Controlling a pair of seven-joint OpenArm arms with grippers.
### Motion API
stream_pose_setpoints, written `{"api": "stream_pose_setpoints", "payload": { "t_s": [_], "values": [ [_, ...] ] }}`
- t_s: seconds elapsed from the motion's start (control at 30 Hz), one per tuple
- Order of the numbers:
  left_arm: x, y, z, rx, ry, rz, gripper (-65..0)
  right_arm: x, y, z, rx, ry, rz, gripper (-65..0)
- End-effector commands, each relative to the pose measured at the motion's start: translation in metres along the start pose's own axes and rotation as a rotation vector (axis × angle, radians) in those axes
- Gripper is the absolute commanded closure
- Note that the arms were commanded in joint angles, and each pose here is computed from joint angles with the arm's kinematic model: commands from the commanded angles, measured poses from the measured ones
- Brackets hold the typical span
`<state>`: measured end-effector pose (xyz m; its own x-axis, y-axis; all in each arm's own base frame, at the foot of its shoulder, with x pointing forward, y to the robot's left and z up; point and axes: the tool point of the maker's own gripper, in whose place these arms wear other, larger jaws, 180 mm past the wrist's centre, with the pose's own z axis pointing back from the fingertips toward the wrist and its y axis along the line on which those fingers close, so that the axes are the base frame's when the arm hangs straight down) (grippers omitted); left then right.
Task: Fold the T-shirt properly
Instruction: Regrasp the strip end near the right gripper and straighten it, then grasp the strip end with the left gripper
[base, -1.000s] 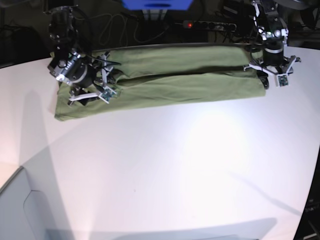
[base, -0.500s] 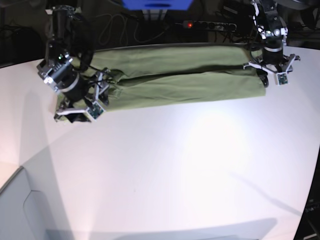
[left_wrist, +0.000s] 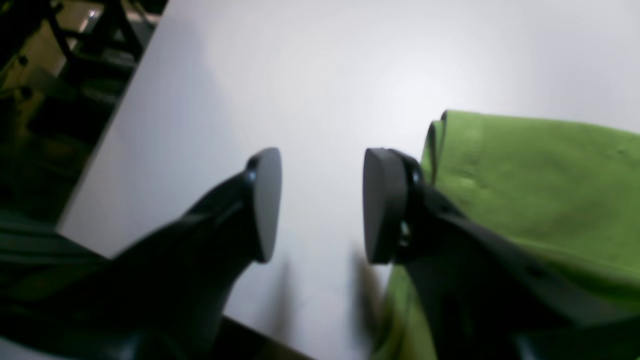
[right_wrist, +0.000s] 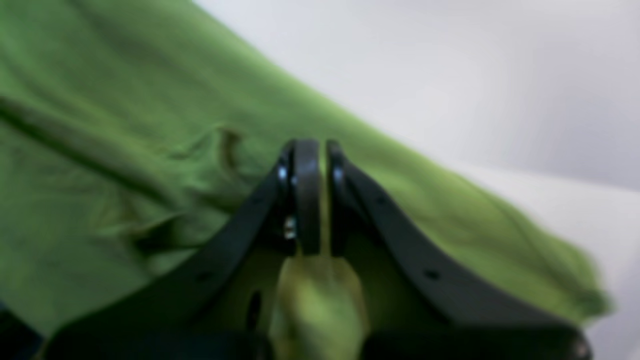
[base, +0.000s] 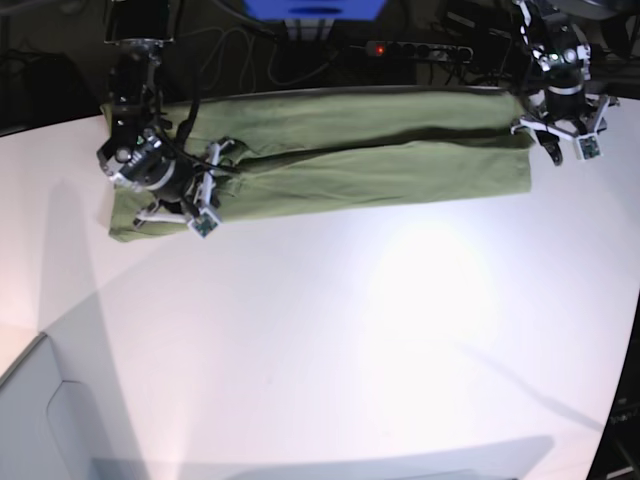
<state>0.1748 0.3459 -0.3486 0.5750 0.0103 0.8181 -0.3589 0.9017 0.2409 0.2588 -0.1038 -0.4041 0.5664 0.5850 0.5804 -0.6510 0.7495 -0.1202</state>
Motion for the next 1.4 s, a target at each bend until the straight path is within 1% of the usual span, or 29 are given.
{"api": "stream_pose_setpoints", "payload": {
  "t_s": [0.0, 0.1, 0.2, 0.47, 0.53, 0.6, 0.67, 0.73, 0.8, 0.87, 0.93, 1.03, 1.1, 1.23, 1.37],
  "values": [
    [0.015, 0.009, 0.002, 0.015, -0.051, 0.005, -26.1, 0.005, 0.003, 0.003, 0.013, -0.03, 0.016, -0.1],
    [0.019, 0.016, 0.002, 0.014, -0.065, 0.071, -26.1, -0.007, 0.014, 0.009, 0.024, -0.015, 0.015, -0.1],
    [0.02, 0.016, 0.001, 0.011, -0.067, 0.09, -26.1, -0.011, 0.025, 0.022, 0.022, -0.02, 0.026, -0.1],
    [0.02, 0.011, 0.002, 0.0, -0.07, 0.106, -26.2, 0.011, 0.033, 0.067, -0.048, -0.097, 0.095, -0.1],
    [0.022, 0.01, 0.002, -0.003, -0.075, 0.113, -26.2, 0.013, 0.031, 0.069, -0.056, -0.104, 0.097, -0.1],
    [0.027, 0.007, 0.006, -0.021, -0.094, 0.154, -26.2, 0.012, 0.028, 0.069, -0.061, -0.097, 0.102, -0.1],
    [0.041, 0.008, 0.012, -0.034, -0.133, 0.196, -26.2, 0.011, 0.027, 0.069, -0.063, -0.091, 0.115, -0.1],
    [0.051, 0.016, 0.023, -0.026, -0.168, 0.23, -26.2, 0.012, 0.027, 0.069, -0.062, -0.093, 0.115, -0.1],
    [0.063, 0.017, 0.03, -0.03, -0.204, 0.26, -26.2, 0.012, 0.026, 0.069, -0.063, -0.094, 0.116, -0.1],
    [0.067, 0.014, 0.031, -0.046, -0.215, 0.276, -26.2, 0.013, 0.027, 0.069, -0.062, -0.096, 0.113, -0.2],
    [0.064, -0.001, 0.028, -0.083, -0.197, 0.275, -26.2, 0.013, 0.027, 0.069, -0.062, -0.096, 0.113, -0.2],
    [0.047, -0.034, 0.016, -0.169, -0.119, 0.284, -25.8, 0.009, 0.028, 0.066, -0.053, -0.088, 0.105, -0.3],
    [0.033, -0.048, 0.007, -0.198, -0.06, 0.296, -25.7, 0.007, 0.027, 0.062, -0.047, -0.08, 0.098, -0.3],
    [0.001, -0.049, -0.001, -0.189, 0.048, 0.315, -25.7, -0.004, 0.028, 0.055, -0.03, -0.051, 0.085, -0.2],
    [-0.03, -0.042, 0.0, -0.169, 0.125, 0.309, -25.7, -0.006, 0.028, 0.053, -0.026, -0.047, 0.081, -0.2]
  ]
}}
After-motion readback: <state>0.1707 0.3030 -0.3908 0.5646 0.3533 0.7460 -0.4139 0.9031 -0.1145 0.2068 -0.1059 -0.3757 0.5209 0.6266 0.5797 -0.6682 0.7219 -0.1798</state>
